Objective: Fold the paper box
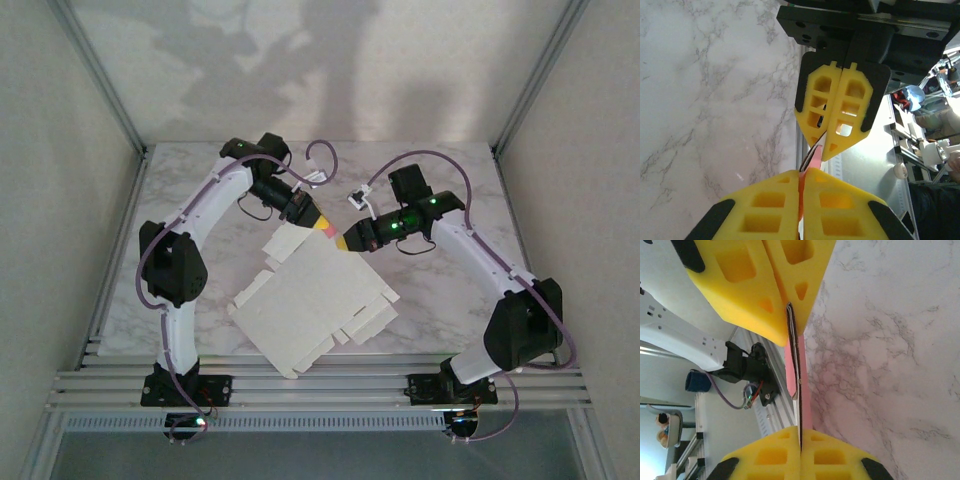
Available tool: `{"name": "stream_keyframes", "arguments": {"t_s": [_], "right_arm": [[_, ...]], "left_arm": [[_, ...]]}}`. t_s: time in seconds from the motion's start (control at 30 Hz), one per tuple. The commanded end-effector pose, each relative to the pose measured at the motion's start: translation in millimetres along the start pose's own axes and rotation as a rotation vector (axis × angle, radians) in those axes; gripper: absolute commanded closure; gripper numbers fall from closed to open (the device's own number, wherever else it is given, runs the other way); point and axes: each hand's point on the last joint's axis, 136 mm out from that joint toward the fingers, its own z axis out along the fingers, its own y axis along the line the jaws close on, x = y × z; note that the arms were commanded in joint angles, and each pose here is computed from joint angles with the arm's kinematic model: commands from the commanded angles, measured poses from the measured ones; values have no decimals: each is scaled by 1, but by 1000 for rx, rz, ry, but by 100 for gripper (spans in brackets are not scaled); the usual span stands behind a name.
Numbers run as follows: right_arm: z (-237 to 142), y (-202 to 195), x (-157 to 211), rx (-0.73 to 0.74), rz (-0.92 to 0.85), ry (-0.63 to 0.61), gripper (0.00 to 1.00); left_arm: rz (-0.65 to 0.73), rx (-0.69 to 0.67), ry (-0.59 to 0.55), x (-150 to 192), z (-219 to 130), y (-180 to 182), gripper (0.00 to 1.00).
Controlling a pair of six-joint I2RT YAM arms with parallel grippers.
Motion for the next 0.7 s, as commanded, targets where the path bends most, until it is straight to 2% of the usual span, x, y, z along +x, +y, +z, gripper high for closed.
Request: {"name": "stream_keyframes", "arguments": {"t_s": [0.0,0.17,0.2,0.23,0.33,0.53,0.67], "right_arm": [[-3,9,-23,-49,-94,-56,98],[-2,7,-22,-49,-87,-47,98],[-2,8,-22,-49,-89,-47,98],[-2,8,-22,-48,-89,-48,98],[-3,7,-22,-37,-86,-55,98],[-7,4,-21,7,-71,-76,98],[-12,-12,-15,123,-38,-79,99]], "left_arm": [[25,79,-6,-2,9,-35,100],[36,77,2,-1,11,-37,100],[36,75,1,-2,10,-36,94],[34,73,-2,-3,9,-35,80],[26,63,-38,-12,-2,-28,54],[27,30,-152,-36,-45,-12,31],[-1,-8,-191,-39,-66,-2,13]]}}
